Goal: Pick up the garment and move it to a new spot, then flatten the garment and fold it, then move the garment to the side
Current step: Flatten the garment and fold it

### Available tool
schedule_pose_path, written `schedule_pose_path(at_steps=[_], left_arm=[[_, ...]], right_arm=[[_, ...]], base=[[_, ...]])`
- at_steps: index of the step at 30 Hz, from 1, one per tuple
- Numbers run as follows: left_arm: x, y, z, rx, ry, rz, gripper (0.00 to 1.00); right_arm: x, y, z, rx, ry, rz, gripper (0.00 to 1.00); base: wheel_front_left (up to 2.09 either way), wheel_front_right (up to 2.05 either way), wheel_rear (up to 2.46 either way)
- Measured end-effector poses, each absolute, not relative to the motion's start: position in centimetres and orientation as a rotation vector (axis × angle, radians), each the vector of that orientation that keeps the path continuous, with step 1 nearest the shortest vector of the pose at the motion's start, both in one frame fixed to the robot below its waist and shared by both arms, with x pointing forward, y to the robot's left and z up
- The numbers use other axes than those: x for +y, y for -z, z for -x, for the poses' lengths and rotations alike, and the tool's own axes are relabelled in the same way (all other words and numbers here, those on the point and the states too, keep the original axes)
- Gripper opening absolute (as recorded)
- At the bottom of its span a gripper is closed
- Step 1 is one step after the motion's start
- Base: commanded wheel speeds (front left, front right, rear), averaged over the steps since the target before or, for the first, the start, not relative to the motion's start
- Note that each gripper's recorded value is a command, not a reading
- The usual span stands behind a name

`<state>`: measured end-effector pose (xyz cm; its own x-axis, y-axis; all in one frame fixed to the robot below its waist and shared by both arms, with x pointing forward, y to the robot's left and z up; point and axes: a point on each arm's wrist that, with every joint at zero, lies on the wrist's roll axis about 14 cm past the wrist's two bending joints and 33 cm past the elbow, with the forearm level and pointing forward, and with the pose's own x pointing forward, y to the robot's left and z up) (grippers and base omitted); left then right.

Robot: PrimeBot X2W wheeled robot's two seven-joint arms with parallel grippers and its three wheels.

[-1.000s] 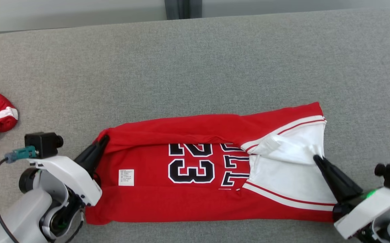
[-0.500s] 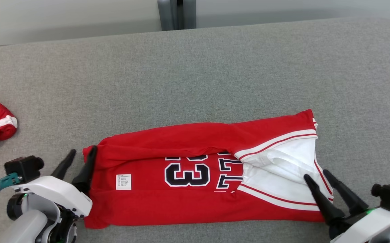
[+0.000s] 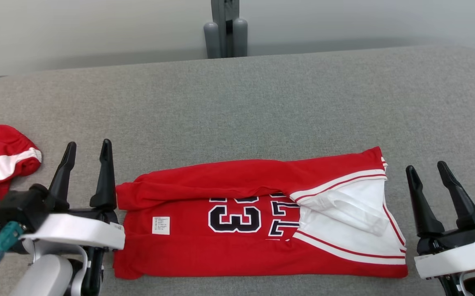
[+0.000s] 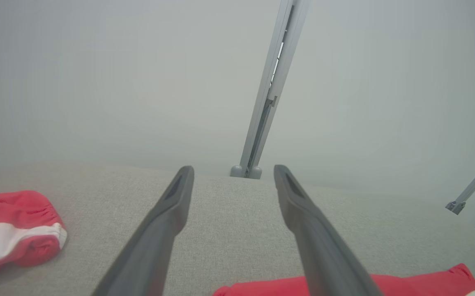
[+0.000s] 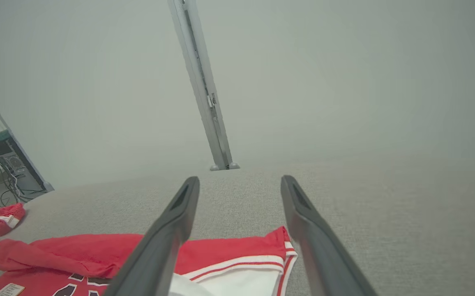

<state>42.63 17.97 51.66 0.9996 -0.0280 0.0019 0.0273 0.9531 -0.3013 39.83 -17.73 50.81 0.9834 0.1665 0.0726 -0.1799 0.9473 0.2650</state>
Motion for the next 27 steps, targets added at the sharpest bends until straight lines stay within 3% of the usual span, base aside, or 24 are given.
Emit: schedule_pose_path(at_steps=[6, 27], left_arm=[[17.7, -53.1, -40.5, -0.071, 0.021, 0.247, 1.00], [17.9, -49.8, -37.0, -0.009, 0.037, 0.156, 1.00]], right_arm=[[-16.6, -51.6, -39.9, -0.073, -0.186, -0.192, 1.00], [-15.6, -49.1, -37.8, -0.001, -0.181, -0.159, 1.00]], base=[[0.00, 0.00, 0.00], [0.00, 0.00, 0.00]])
